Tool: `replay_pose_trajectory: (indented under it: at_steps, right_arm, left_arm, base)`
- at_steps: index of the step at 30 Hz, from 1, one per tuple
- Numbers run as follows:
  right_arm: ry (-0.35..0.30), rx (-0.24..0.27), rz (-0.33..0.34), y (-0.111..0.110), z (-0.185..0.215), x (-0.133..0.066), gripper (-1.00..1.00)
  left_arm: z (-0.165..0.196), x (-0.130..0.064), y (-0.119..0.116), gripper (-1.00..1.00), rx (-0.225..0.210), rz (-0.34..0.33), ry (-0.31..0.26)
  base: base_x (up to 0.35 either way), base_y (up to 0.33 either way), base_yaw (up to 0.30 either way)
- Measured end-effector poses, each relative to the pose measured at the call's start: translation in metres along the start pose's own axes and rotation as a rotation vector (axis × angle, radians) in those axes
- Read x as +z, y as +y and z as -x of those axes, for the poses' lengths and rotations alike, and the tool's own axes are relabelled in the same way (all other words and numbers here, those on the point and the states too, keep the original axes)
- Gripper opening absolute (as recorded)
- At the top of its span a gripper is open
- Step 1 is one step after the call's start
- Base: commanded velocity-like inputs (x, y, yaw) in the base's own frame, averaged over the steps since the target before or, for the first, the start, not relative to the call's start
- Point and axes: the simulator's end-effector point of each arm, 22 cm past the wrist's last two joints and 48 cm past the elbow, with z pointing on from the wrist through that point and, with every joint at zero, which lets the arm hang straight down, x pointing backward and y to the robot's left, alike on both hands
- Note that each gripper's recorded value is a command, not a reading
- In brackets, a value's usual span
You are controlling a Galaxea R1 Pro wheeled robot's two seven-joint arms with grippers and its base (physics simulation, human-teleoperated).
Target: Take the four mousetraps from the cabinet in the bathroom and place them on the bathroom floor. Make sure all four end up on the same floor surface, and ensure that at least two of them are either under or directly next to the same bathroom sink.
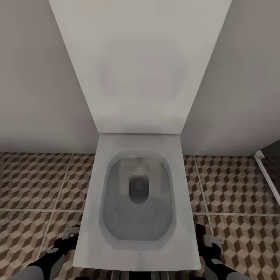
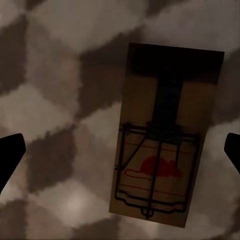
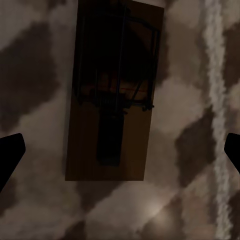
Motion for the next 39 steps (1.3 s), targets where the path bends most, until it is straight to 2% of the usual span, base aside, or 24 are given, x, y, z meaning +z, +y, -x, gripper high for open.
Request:
replay_pose_trajectory:
  at_steps: [11,39]
  right_arm:
    - [0.001,0.001,0.003,0.0024,-0.0004,-0.0002,1.00]
    - [0.001,-0.001,0.003,0.0019,-0.0004,0.0000,1.00]
  left_arm:
    - [0.0013,0.0001,-0.0006,1.00,0.000,0.003,-0.006]
    - [-0.0004,0.0002,-0.0016,1.00,-0.006,-0.004,-0.001]
  base:
    - [-0.053,0.000,0.000]
    - [-0.327,0.000,0.000]
